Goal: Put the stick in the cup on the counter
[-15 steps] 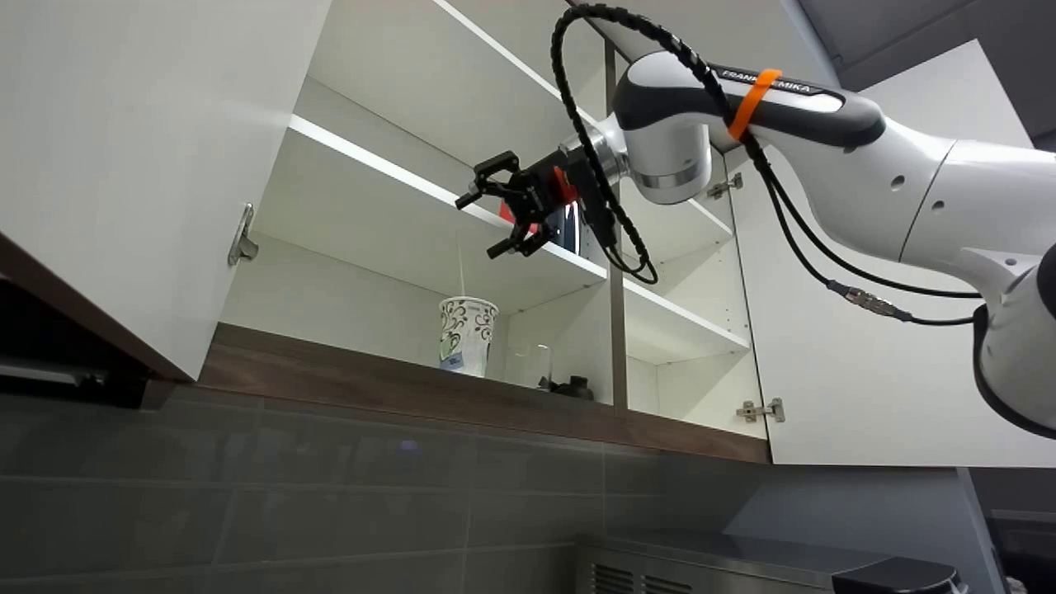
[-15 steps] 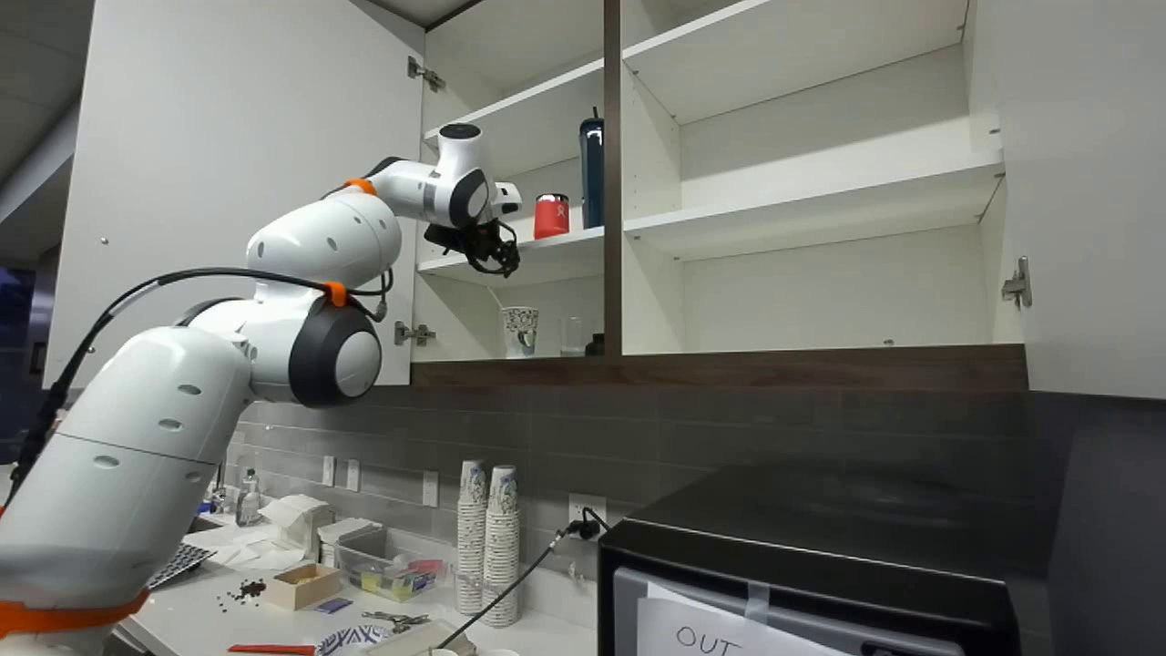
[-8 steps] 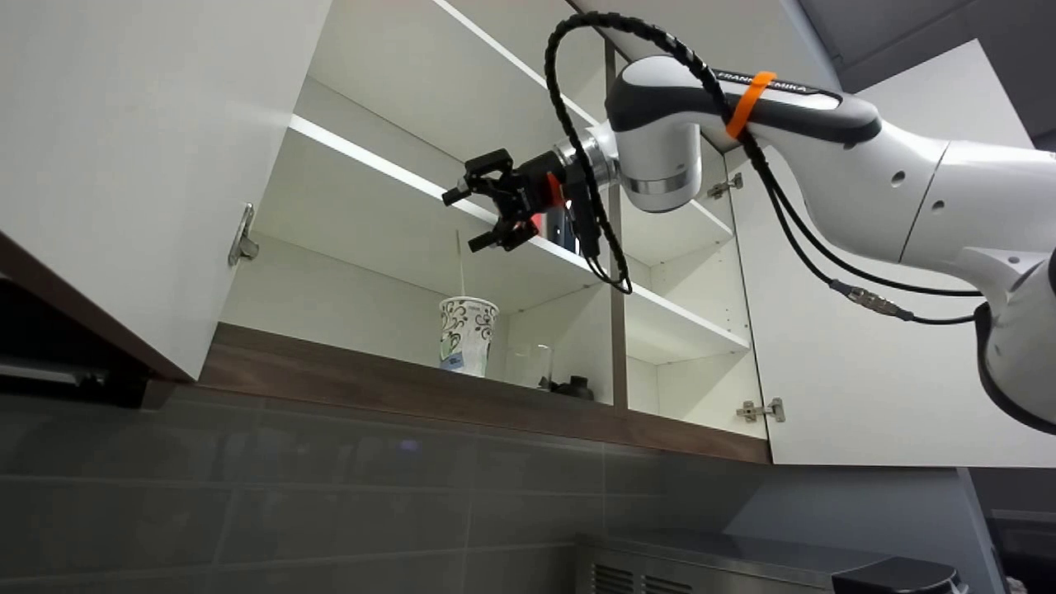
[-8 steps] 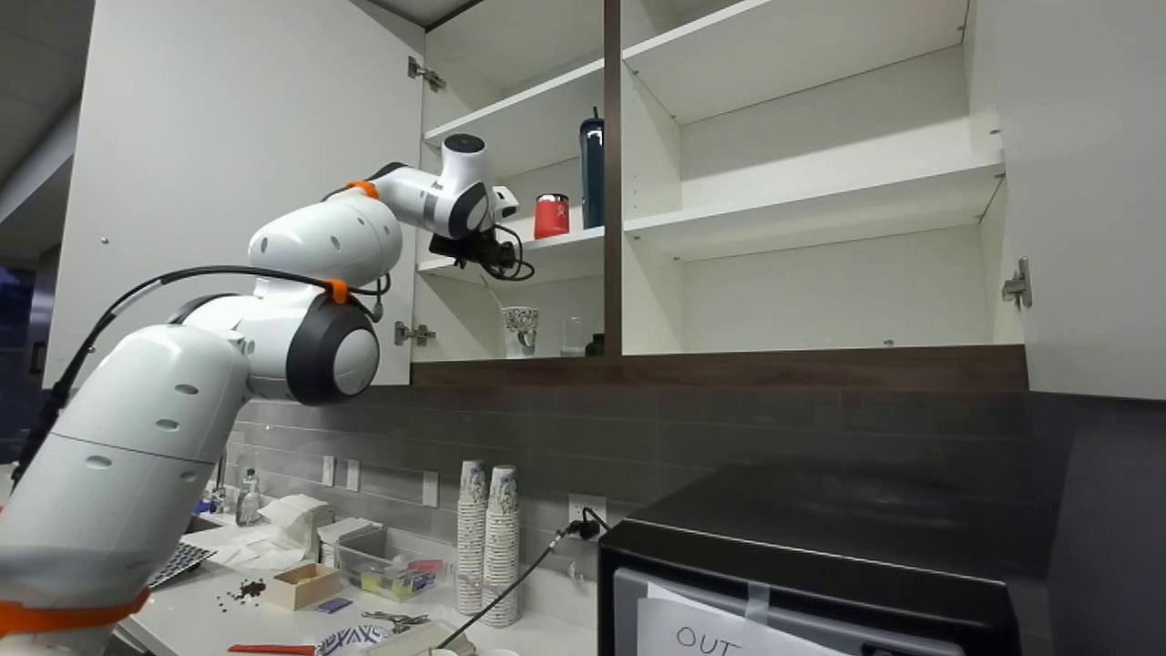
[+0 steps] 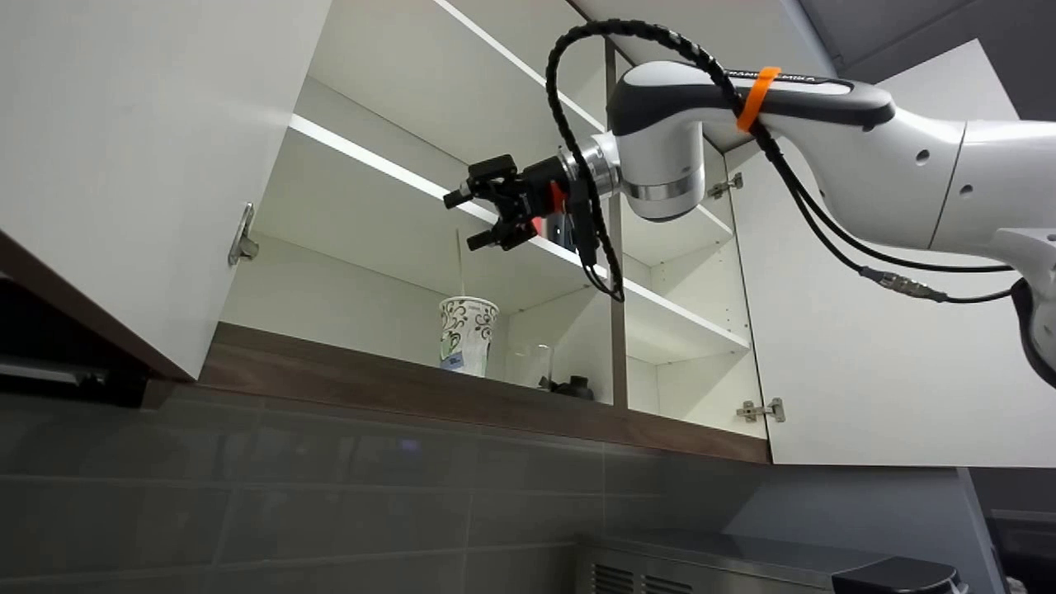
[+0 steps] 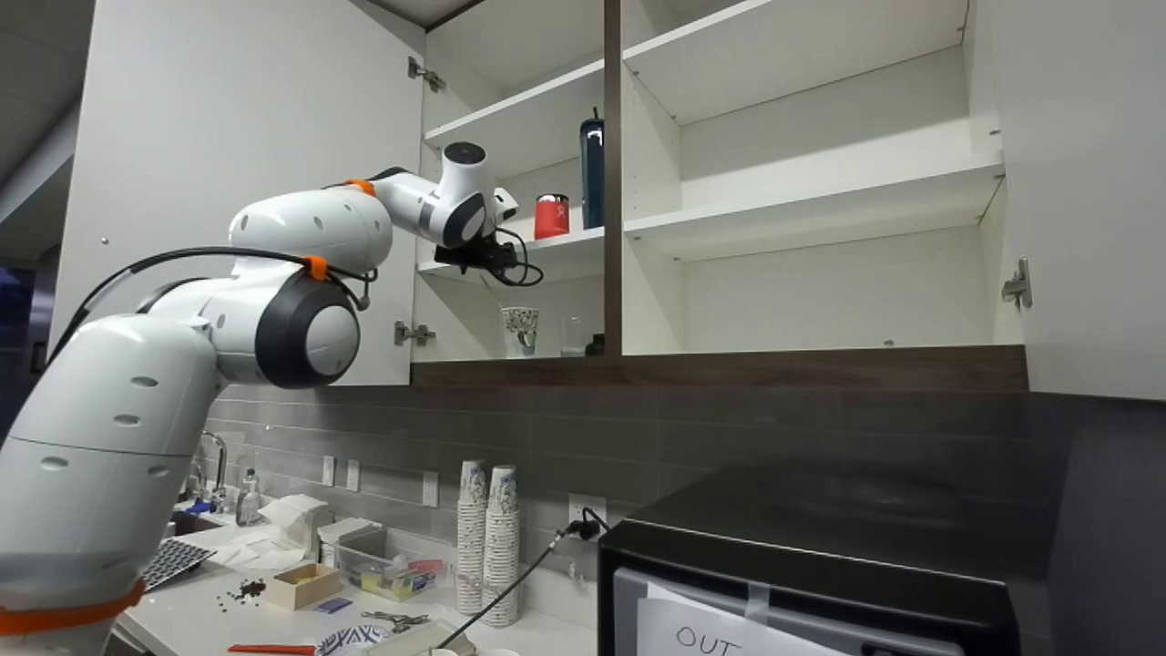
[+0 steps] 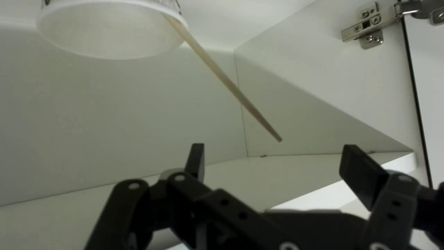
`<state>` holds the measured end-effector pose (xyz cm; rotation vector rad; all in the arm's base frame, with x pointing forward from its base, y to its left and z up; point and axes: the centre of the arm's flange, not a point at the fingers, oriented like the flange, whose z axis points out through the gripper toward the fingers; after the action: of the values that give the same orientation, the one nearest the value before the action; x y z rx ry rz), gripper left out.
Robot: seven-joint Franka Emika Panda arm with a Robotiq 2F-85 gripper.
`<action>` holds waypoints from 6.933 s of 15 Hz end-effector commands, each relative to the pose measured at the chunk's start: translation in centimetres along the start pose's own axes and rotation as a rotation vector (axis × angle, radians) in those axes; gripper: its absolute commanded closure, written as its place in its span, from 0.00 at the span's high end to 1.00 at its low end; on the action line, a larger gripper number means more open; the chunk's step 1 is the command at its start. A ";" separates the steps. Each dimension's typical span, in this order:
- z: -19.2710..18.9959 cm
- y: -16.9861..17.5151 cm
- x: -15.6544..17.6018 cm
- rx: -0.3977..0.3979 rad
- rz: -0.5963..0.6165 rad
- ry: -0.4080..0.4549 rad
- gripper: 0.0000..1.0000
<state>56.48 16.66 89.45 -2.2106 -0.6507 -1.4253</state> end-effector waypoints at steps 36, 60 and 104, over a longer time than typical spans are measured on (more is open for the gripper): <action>0.4 -1.2 -5.2 -0.006 -0.293 0.030 0.44; 2.3 1.0 -5.2 -0.065 -0.320 0.116 0.45; 3.1 -1.9 -3.0 -0.113 -0.773 0.219 0.02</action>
<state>57.86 18.70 83.66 -1.9764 -1.3991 -1.9772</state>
